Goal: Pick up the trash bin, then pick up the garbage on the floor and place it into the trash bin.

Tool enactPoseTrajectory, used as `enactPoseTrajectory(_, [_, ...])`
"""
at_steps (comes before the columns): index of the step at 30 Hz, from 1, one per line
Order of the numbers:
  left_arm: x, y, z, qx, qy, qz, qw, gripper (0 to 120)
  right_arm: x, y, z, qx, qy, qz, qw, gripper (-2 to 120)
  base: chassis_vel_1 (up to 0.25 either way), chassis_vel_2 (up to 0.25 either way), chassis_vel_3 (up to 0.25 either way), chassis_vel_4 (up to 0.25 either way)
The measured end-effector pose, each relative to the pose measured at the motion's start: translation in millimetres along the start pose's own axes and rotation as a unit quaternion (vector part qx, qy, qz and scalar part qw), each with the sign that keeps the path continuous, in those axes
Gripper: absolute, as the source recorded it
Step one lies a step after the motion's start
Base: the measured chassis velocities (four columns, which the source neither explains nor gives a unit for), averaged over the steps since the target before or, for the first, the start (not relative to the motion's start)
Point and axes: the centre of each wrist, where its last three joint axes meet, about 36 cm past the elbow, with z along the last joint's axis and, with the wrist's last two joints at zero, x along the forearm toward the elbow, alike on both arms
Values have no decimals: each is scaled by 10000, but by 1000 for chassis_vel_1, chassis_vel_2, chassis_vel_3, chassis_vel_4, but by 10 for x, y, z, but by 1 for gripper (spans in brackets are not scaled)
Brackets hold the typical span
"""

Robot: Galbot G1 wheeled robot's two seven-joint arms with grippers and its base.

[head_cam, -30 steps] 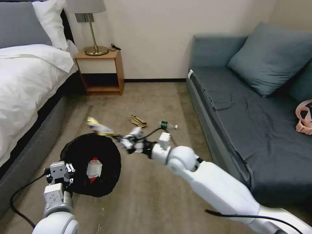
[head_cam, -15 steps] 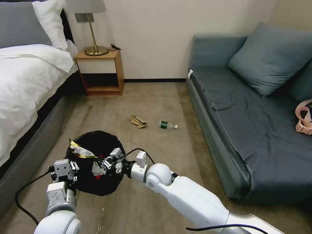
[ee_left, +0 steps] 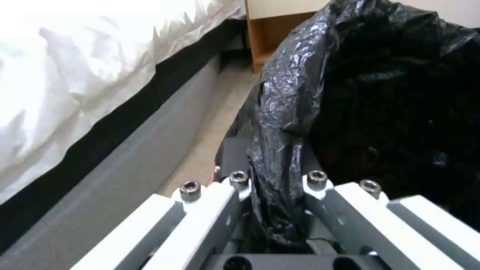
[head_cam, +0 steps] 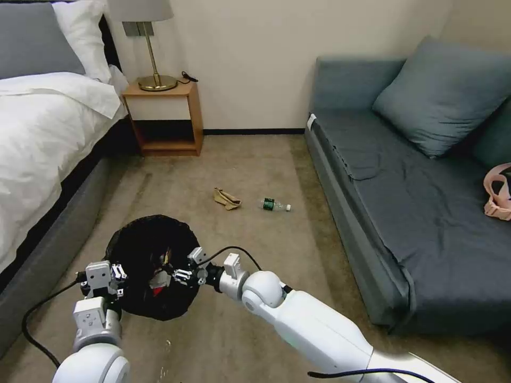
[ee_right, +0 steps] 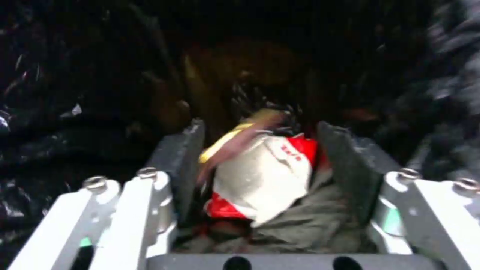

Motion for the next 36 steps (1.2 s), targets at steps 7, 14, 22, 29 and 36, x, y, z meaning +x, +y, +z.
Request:
enactPoseTrajectory(7, [-39, 45, 23, -33, 4, -45, 10000, 4, 310, -234, -264, 216, -175, 394, 9988, 86, 0, 0, 0, 0])
enactPoseTrajectory(14, [-61, 91, 51, -14, -14, -76, 10000, 4, 794, -794, -505, 346, -542, 1425, 9877, 100, 0, 0, 0, 0])
enactPoseTrajectory(22, [-30, 54, 68, -101, -145, -2, 9998, 4, 1296, -1407, -244, 194, -507, 2631, 9632, 100, 0, 0, 0, 0])
enactPoseTrajectory(29, [-10, 55, 102, -176, -149, -48, 9997, 4, 1561, -1498, 328, -236, -131, 3122, 9496, 100, 0, 0, 0, 0])
enactPoseTrajectory(36, [-43, 59, 161, -196, -78, -125, 9997, 4, 1569, -1349, 806, -581, 152, 3247, 9439, 100, 0, 0, 0, 0])
